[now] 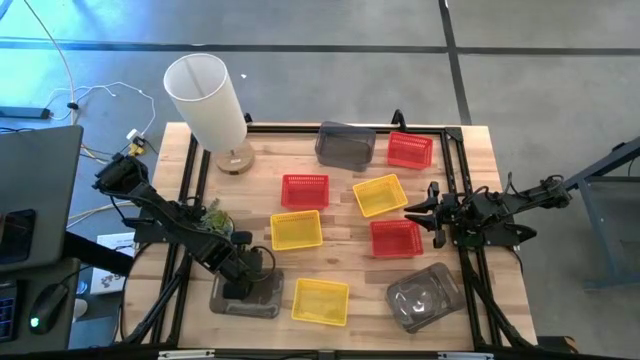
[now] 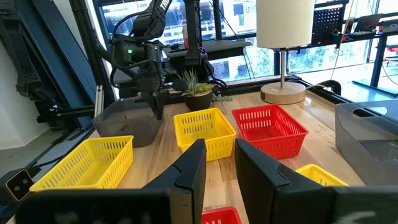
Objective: Stack baskets by color
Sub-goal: Stack the bottom left black bin on the top black bin
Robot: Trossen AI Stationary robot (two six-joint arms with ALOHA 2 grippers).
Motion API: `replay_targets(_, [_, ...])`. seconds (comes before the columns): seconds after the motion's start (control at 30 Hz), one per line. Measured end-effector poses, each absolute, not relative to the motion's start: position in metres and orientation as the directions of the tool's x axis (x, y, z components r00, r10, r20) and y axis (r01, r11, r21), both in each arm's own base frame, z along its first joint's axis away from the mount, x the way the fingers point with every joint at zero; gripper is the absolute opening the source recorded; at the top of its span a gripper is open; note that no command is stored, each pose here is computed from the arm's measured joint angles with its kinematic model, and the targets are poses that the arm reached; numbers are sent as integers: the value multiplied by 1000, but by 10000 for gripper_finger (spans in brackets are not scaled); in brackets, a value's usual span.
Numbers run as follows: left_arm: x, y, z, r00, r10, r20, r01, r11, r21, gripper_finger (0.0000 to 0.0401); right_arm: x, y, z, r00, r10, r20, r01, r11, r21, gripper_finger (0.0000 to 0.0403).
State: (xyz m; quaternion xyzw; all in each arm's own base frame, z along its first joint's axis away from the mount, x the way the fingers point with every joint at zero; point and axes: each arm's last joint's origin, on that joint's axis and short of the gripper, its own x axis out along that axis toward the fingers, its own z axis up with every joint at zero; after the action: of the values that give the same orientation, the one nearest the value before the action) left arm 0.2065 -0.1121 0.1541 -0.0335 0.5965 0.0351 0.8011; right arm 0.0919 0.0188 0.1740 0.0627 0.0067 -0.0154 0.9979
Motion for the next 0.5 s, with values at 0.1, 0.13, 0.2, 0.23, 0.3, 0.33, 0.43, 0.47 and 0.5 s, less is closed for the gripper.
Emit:
replay_targets(0.1, [206, -112, 155, 284, 8, -959, -91, 996, -19, 2, 92, 19, 174, 999, -30, -15, 32, 992, 125, 75])
replay_targets(0.13, [206, -112, 156, 283, -2, -959, -89, 996, -29, 1, 92, 19, 174, 999, -30, -15, 32, 992, 125, 75])
replay_targets(0.2, [206, -113, 158, 284, -20, -959, -85, 995, -45, 1, 92, 19, 174, 999, -30, -15, 31, 992, 125, 75])
replay_targets(0.23, [206, -113, 161, 287, -26, -958, -82, 995, -52, 1, 92, 19, 174, 999, -30, -15, 31, 992, 125, 75])
replay_targets(0.3, [207, -115, 169, 305, -49, -951, -62, 996, -72, 1, 92, 19, 174, 999, -30, -15, 32, 992, 125, 75])
replay_targets(0.33, [209, -116, 174, 322, -61, -945, -50, 995, -81, 1, 92, 19, 174, 999, -30, -15, 32, 992, 125, 75])
replay_targets(0.43, [211, -117, 190, 353, -68, -933, -27, 996, -82, 0, 92, 19, 174, 999, -30, -15, 32, 992, 125, 75])
replay_targets(0.47, [212, -116, 196, 365, -62, -929, -23, 997, -76, 0, 92, 19, 174, 999, -31, -15, 32, 992, 125, 75])
replay_targets(0.5, [213, -116, 202, 375, -55, -926, -19, 998, -68, 0, 92, 19, 174, 999, -30, -15, 31, 992, 125, 75])
